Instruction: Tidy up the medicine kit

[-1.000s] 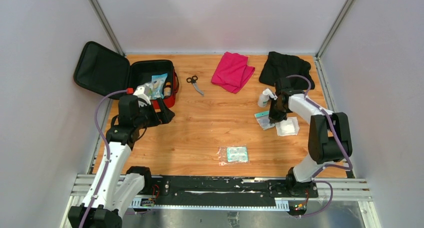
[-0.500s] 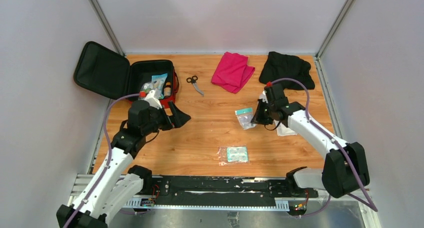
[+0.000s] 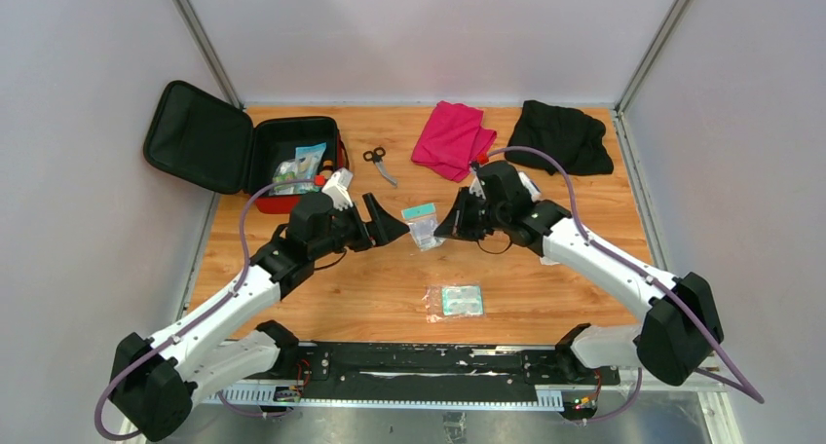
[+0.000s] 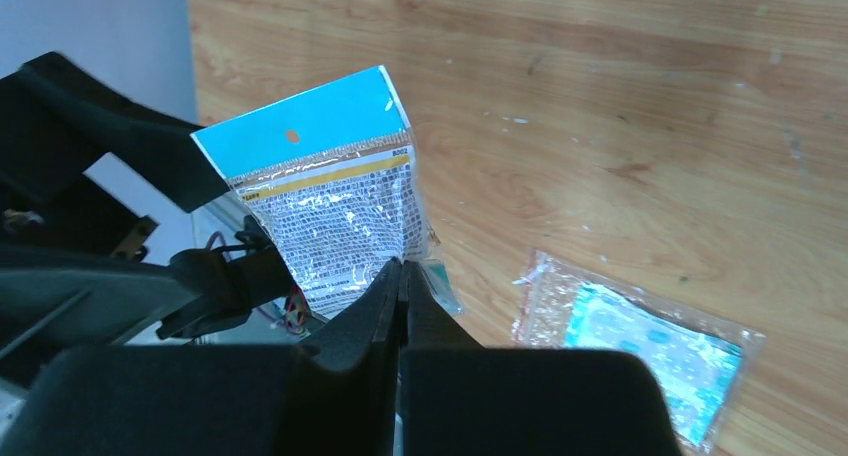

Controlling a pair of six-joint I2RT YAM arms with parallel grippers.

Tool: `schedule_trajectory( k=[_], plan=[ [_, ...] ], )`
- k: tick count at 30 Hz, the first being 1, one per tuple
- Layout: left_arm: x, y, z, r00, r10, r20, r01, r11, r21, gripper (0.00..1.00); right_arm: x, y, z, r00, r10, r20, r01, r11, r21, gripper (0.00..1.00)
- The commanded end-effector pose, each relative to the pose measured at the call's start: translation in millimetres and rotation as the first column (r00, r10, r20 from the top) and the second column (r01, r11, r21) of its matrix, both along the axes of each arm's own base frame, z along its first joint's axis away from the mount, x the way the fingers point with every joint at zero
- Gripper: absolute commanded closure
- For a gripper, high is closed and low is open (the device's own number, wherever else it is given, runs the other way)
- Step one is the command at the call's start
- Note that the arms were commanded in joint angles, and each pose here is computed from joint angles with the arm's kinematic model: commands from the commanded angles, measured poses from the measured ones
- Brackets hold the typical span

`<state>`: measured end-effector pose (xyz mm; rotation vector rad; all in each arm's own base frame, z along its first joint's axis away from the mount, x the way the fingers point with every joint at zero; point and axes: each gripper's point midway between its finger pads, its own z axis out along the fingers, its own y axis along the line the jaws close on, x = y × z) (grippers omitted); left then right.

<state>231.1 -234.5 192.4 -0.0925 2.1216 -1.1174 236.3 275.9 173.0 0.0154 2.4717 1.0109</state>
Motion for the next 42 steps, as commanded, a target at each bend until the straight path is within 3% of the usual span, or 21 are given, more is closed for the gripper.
schedule_trajectory(
  k=[1, 9, 16, 19, 27, 34, 42],
  plan=[
    [4.7, -10.0, 4.9, 1.0, 0.012, 0.012, -0.011, 0.999, -0.03, 0.1, -10.4, 33.1, 23.7, 0.996, 0.088, -0.011, -0.086, 0.989, 0.12, 1.0],
    [4.2, -14.7, 1.9, 1.0, 0.008, 0.008, -0.008, 1.0, -0.022, 0.24, -22.5, 56.9, 36.8, 0.988, 0.155, -0.005, -0.151, 0.966, 0.208, 1.0],
    [1.6, -17.4, 4.1, 1.0, 0.002, 0.019, -0.001, 0.999, -0.048, 0.51, -22.9, 57.4, 38.8, 0.989, 0.146, 0.004, -0.143, 0.966, 0.213, 1.0],
    [0.8, -16.1, 8.7, 0.999, 0.007, 0.032, -0.005, 0.998, -0.058, 0.58, -22.1, 56.6, 36.9, 0.99, 0.141, 0.009, -0.139, 0.968, 0.208, 1.0],
    [1.8, -12.8, 4.7, 0.999, 0.033, 0.028, -0.031, 0.997, -0.066, 0.75, -17.2, 47.8, 36.7, 0.993, 0.102, 0.054, -0.11, 0.978, 0.178, 0.84],
    [11.8, -6.9, 0.0, 0.996, 0.082, 0.036, -0.081, 0.996, -0.039, 0.78, -11.9, 23.2, 34.9, 0.993, 0.031, 0.117, -0.042, 0.995, 0.092, 0.57],
    [90.2, 78.2, 22.8, 0.953, 0.287, 0.099, -0.293, 0.954, 0.061, 0.8, -10.9, -10.9, 35.4, 0.98, -0.053, 0.193, 0.049, 0.999, 0.024, 0.53]
  ],
)
